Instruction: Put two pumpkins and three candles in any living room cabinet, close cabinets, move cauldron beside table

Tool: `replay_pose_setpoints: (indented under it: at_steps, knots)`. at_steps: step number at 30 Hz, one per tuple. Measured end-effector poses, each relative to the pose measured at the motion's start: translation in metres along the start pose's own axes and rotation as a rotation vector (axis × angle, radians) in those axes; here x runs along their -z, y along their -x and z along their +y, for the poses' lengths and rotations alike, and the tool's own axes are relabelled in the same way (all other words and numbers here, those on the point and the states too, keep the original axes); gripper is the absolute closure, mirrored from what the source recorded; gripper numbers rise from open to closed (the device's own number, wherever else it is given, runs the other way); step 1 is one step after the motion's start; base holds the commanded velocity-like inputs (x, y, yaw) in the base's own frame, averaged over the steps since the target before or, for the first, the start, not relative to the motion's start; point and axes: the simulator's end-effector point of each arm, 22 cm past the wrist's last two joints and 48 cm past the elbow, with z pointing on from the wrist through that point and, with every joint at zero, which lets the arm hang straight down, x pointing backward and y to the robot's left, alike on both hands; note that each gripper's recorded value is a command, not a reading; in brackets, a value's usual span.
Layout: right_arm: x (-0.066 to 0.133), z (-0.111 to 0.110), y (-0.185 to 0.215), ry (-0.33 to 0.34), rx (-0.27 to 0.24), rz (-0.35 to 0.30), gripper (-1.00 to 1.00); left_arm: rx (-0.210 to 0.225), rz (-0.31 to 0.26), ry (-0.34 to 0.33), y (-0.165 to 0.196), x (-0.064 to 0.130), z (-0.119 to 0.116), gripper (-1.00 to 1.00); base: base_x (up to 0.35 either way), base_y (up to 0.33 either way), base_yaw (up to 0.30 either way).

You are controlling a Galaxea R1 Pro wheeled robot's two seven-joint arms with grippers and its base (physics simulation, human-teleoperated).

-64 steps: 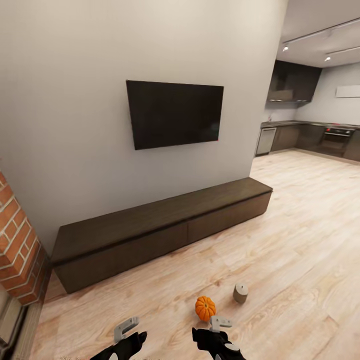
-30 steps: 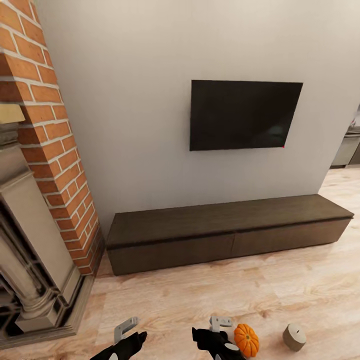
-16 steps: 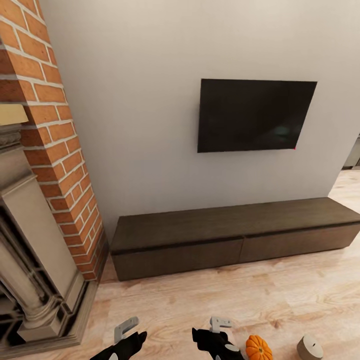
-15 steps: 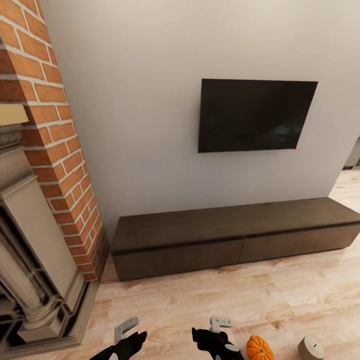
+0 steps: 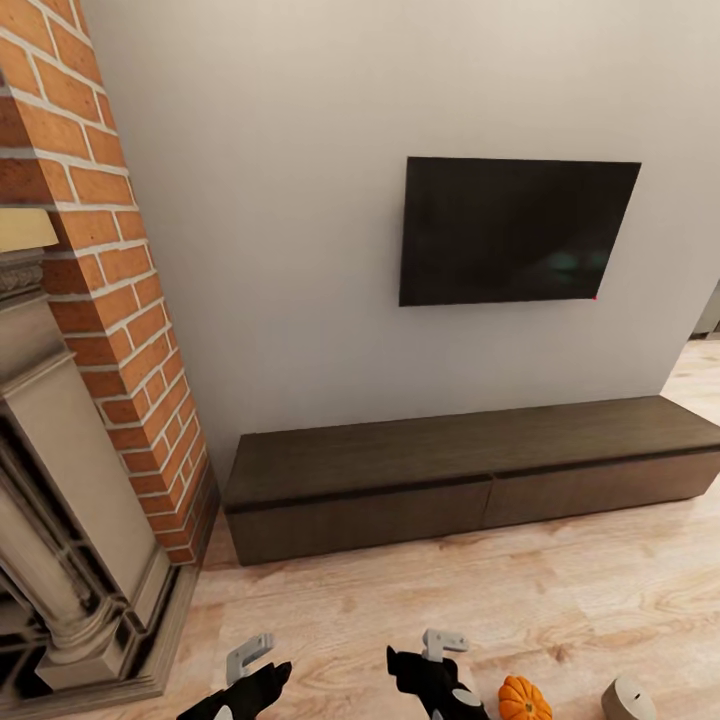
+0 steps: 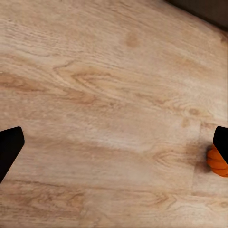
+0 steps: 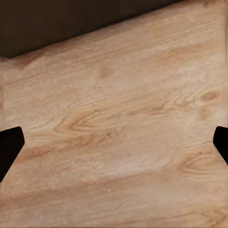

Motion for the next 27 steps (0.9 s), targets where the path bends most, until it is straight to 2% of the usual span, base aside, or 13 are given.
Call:
replay_pose_setpoints:
  at_steps: [3,6,9,10,12,14,15,16,17,19,21,24,27]
  knots:
    - [0.000,-0.001,0.004,-0.003,-0.073,-0.017,-1.00,0.005,-0.030,0.013,0.021,0.003,0.019,-1.00,0.000,0.000,0.000]
    - [0.000,-0.004,0.004,-0.010,-0.160,-0.019,-1.00,0.051,-0.030,0.015,0.054,0.012,0.043,-1.00,0.000,0.000,0.000]
    - [0.000,-0.005,0.006,-0.015,-0.205,-0.028,-1.00,0.124,0.017,-0.072,0.105,0.038,0.049,-1.00,0.000,0.000,0.000]
    - [0.000,-0.005,0.008,-0.017,-0.212,-0.036,-1.00,0.142,0.037,-0.131,0.126,0.054,0.042,-1.00,0.000,0.000,0.000]
    - [0.000,-0.005,0.015,-0.016,-0.234,-0.060,-1.00,0.167,0.096,-0.303,0.169,0.102,0.016,-1.00,0.000,0.000,0.000]
    - [0.000,-0.004,0.020,-0.013,-0.321,-0.070,-1.00,0.196,0.087,-0.504,0.211,0.154,-0.023,-1.00,0.000,0.000,0.000]
    - [-0.001,-0.002,0.023,-0.003,-0.376,-0.072,-1.00,0.226,0.087,-0.596,0.221,0.172,-0.042,-1.00,0.000,0.000,0.000]
    - [-0.001,0.001,0.028,0.015,-0.408,-0.078,-1.00,0.244,0.092,-0.644,0.223,0.180,-0.052,-1.00,0.000,0.000,0.000]
    - [-0.002,0.010,0.037,0.059,-0.446,-0.089,-1.00,0.256,0.121,-0.681,0.216,0.184,-0.063,-1.00,0.000,0.000,0.000]
    - [0.000,0.029,0.046,0.162,-0.520,-0.085,-1.00,0.269,0.193,-0.692,0.192,0.176,-0.071,-1.00,0.000,0.000,0.000]
    - [0.002,0.045,0.049,0.240,-0.592,-0.058,-1.00,0.276,0.227,-0.711,0.180,0.174,-0.080,-1.00,0.000,0.000,0.000]
    - [0.006,0.058,0.054,0.310,-0.695,-0.039,-1.00,0.290,0.243,-0.767,0.178,0.182,-0.097,-1.00,0.000,0.000,0.000]
    - [0.007,0.059,0.058,0.328,-0.773,-0.043,-1.00,0.300,0.251,-0.827,0.180,0.194,-0.114,-1.00,0.000,0.000,0.000]
